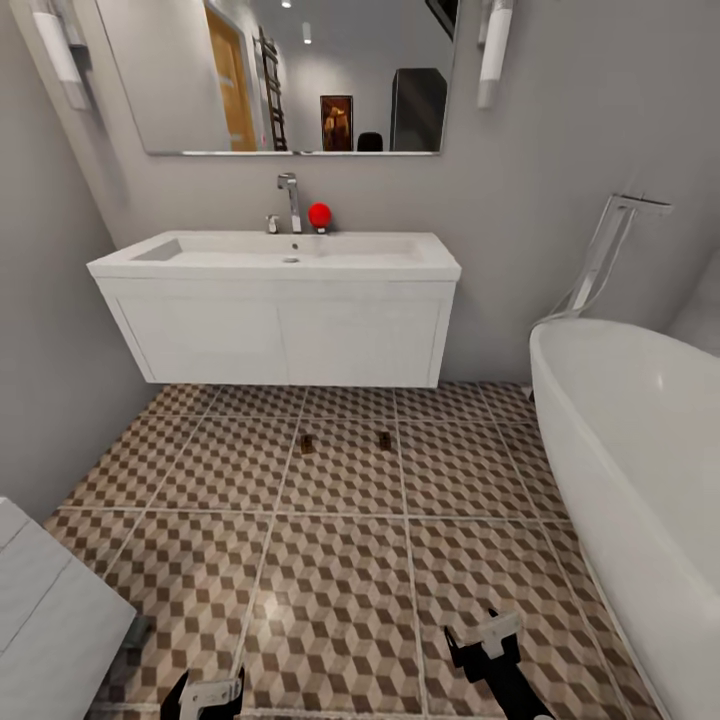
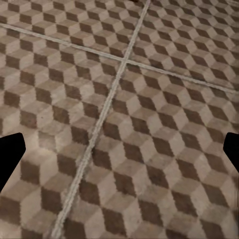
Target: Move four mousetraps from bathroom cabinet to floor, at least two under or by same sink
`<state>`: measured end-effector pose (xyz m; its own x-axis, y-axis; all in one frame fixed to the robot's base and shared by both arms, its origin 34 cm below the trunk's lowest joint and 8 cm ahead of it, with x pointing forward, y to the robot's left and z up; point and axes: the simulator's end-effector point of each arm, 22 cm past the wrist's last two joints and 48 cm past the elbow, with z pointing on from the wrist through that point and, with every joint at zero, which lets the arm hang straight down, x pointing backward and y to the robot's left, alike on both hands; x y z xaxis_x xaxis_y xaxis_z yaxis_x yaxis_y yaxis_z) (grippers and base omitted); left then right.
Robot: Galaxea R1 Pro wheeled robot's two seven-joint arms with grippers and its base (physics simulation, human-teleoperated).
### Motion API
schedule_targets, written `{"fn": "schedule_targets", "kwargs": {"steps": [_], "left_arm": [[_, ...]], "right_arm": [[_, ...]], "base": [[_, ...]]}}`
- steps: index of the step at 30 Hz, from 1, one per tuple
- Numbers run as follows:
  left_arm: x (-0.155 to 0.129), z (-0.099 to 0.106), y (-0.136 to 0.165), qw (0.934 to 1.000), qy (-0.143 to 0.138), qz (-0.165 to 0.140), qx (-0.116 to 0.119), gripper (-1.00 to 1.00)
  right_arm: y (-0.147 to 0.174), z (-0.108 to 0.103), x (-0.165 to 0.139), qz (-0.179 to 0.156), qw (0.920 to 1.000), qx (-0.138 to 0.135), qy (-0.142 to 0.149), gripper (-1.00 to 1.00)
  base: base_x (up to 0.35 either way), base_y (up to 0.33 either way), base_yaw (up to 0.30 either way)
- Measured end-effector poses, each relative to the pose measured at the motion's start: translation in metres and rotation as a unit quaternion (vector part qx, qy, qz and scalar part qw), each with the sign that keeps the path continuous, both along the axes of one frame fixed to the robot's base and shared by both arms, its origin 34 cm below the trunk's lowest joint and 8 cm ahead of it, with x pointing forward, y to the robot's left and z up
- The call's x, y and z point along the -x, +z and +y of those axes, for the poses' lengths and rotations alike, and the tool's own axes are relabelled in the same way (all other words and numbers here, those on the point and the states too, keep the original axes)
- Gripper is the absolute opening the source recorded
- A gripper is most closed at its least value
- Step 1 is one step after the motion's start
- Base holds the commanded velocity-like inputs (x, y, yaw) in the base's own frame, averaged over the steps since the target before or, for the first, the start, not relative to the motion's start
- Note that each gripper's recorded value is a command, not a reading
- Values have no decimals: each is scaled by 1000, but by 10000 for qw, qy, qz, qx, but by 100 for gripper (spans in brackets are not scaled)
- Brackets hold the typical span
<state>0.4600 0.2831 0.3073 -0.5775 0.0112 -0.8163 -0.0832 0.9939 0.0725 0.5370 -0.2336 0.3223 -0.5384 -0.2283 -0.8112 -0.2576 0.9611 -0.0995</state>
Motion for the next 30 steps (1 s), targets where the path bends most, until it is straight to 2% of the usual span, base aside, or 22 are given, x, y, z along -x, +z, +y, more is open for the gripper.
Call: {"fn": "schedule_targets", "kwargs": {"steps": [6,16,30], "left_arm": [[15,0,7,9999,-1,125,3,100],[17,-10,25,9996,-159,189,128,100],[17,-13,52,9993,-215,236,172,100]], "right_arm": [[12,-1,-2,13,10000,13,-7,100],[34,-2,-7,18,10000,18,-13,100],[62,-2,-11,41,10000,20,-11,100]], "base": [[0,0,0],[0,0,0],[0,0,0]]}}
